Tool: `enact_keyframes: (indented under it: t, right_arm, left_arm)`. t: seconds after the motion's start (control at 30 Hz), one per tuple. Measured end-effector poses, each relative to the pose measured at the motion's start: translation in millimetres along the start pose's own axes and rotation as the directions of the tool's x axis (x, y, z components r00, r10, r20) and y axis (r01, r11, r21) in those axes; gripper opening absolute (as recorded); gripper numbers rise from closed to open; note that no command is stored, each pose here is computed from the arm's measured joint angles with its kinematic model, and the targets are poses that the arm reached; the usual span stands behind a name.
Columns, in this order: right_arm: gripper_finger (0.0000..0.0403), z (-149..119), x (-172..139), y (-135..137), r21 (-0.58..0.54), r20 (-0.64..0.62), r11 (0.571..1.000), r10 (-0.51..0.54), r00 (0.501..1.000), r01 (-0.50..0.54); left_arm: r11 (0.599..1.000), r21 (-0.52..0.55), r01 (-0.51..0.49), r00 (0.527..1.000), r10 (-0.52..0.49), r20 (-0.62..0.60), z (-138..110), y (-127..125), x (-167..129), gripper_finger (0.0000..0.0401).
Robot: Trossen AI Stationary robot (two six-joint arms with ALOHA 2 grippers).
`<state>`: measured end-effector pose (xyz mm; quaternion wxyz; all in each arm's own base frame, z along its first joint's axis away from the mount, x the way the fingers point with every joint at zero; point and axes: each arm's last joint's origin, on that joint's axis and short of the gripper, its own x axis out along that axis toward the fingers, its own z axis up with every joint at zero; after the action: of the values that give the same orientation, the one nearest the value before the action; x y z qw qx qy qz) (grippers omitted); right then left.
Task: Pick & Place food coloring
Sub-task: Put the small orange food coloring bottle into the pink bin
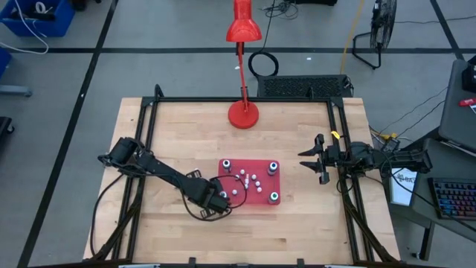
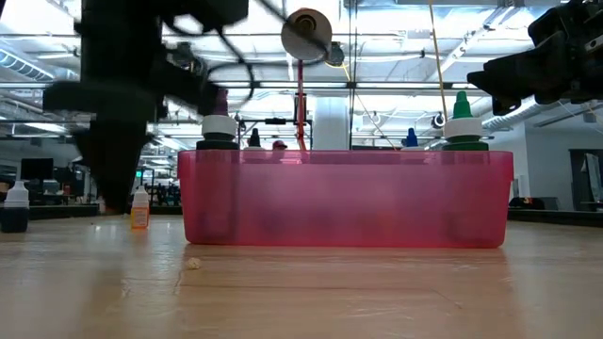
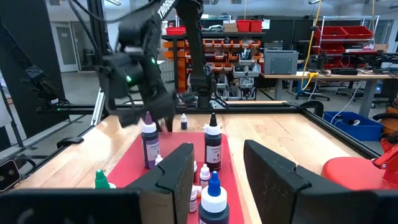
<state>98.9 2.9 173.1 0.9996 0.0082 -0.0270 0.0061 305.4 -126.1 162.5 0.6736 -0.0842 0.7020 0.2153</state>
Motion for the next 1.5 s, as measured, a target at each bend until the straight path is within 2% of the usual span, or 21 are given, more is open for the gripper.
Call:
enact_keyframes:
  t: [0.2, 0.33, 0.4, 0.47, 0.53, 0.63, 0.7, 0.77, 0.83, 0.97, 1.03, 1.13, 1.33, 1.5]
  right_arm:
    - [0.013, 0, 0, 0, 0.0, 0.0, 1.0, 0.0, 1.0, 0.0]
    - [0.013, 0, 0, 0, 0.0, 0.0, 1.0, 0.0, 1.0, 0.0]
    - [0.013, 0, 0, 0, 0.0, 0.0, 1.0, 0.0, 1.0, 0.0]
    - [0.013, 0, 0, 0, 0.0, 0.0, 1.0, 0.0, 1.0, 0.0]
    - [0.013, 0, 0, 0, 0.0, 0.0, 1.0, 0.0, 1.0, 0.0]
    - [0.013, 0, 0, 0, 0.0, 0.001, 1.0, 0.0, 1.0, 0.0]
    - [0.013, 0, 0, 0, 0.0, 0.0, 1.0, 0.0, 1.0, 0.0]
    - [0.013, 0, 0, 0, 0.0, 0.001, 1.0, 0.0, 1.0, 0.0]
    - [0.013, 0, 0, 0, 0.0, 0.0, 1.0, 0.0, 1.0, 0.0]
    - [0.013, 0, 0, 0, 0.0, 0.0, 1.0, 0.0, 1.0, 0.0]
    - [0.013, 0, 0, 0, 0.0, 0.0, 1.0, 0.0, 1.0, 0.0]
    - [0.013, 0, 0, 0, 0.0, 0.0, 1.0, 0.0, 1.0, 0.0]
    - [0.013, 0, 0, 0, 0.0, -0.001, 1.0, 0.0, 1.0, 0.0]
    - [0.013, 0, 0, 0, 0.0, 0.0, 1.0, 0.0, 1.0, 0.0]
  left_arm:
    - [0.997, 0.028, -0.068, 0.996, 0.066, 0.064, 1, -7, -60, 0.0061]
    - [0.992, 0.016, -0.126, 0.982, 0.123, 0.141, -4, -4, -109, 0.0061]
    - [0.992, 0.0, -0.123, 0.968, 0.12, 0.219, -4, -3, -132, 0.0061]
    - [0.995, 0.033, -0.097, 0.944, 0.081, 0.32, -1, -3, -153, 0.0061]
    - [0.996, 0.068, -0.065, 0.897, 0.028, 0.44, 5, -4, -173, 0.0061]
    - [0.98, 0.2, 0.025, 0.81, -0.137, 0.57, 25, -7, -195, 0.0061]
    - [0.941, 0.33, 0.073, 0.741, -0.273, 0.613, 42, -11, -203, 0.0061]
    - [0.895, 0.438, 0.088, 0.684, -0.374, 0.627, 59, -13, -204, 0.0061]
    - [0.873, 0.482, 0.076, 0.656, -0.407, 0.635, 76, -11, -201, 0.0061]
    - [0.889, 0.455, 0.048, 0.732, -0.341, 0.589, 109, 2, -171, 0.0061]
    - [0.894, 0.442, 0.073, 0.776, -0.329, 0.537, 124, 7, -151, 0.0061]
    - [0.884, 0.454, 0.115, 0.814, -0.346, 0.467, 141, 3, -125, 0.0061]
    - [0.86, 0.495, 0.121, 0.871, -0.331, 0.362, 155, -18, -77, 0.0061]
    - [0.853, 0.498, 0.157, 0.895, -0.337, 0.294, 159, -32, -50, 0.0061]
